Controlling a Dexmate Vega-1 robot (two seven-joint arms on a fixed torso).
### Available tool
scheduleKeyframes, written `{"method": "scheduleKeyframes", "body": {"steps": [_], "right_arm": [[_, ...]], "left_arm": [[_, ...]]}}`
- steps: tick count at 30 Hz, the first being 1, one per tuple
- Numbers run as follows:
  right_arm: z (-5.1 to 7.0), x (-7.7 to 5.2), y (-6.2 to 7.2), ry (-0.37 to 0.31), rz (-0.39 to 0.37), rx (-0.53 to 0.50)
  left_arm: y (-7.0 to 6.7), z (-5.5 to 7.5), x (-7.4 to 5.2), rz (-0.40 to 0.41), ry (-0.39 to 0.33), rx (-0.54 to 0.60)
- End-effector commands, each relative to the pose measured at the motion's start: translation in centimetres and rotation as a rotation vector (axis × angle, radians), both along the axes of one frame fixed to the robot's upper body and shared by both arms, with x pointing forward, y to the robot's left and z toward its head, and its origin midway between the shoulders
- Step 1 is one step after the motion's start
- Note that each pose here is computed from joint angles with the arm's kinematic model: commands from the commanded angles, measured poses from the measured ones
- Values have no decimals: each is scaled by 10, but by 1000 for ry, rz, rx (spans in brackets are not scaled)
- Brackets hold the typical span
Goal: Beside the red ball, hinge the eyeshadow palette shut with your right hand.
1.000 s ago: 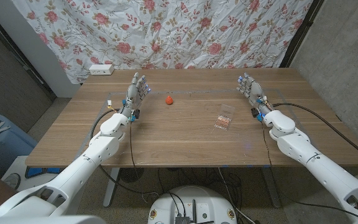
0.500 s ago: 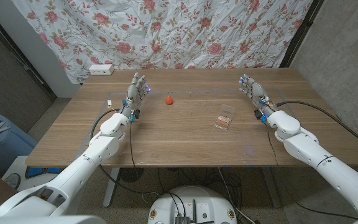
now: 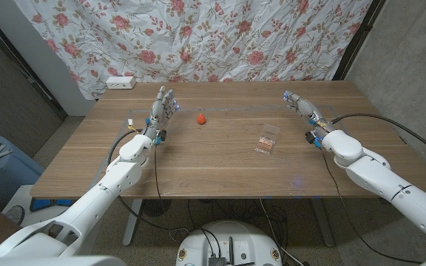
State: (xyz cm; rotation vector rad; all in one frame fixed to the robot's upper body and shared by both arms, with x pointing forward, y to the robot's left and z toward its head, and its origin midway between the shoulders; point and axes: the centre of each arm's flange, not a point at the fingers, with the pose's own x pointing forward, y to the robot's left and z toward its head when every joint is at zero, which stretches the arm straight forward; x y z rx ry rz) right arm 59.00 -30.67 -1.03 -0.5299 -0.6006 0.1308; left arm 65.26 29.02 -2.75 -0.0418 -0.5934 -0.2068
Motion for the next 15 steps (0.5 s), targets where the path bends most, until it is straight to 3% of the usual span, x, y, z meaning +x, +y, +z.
{"method": "scheduleKeyframes", "body": {"steps": [1,15], "right_arm": [[5,-16,5,10,-71,-162],[13,-26,10,80,-112,-305]], "left_arm": [[0,0,0,0,0,0],[0,0,0,0,0,0]]}}
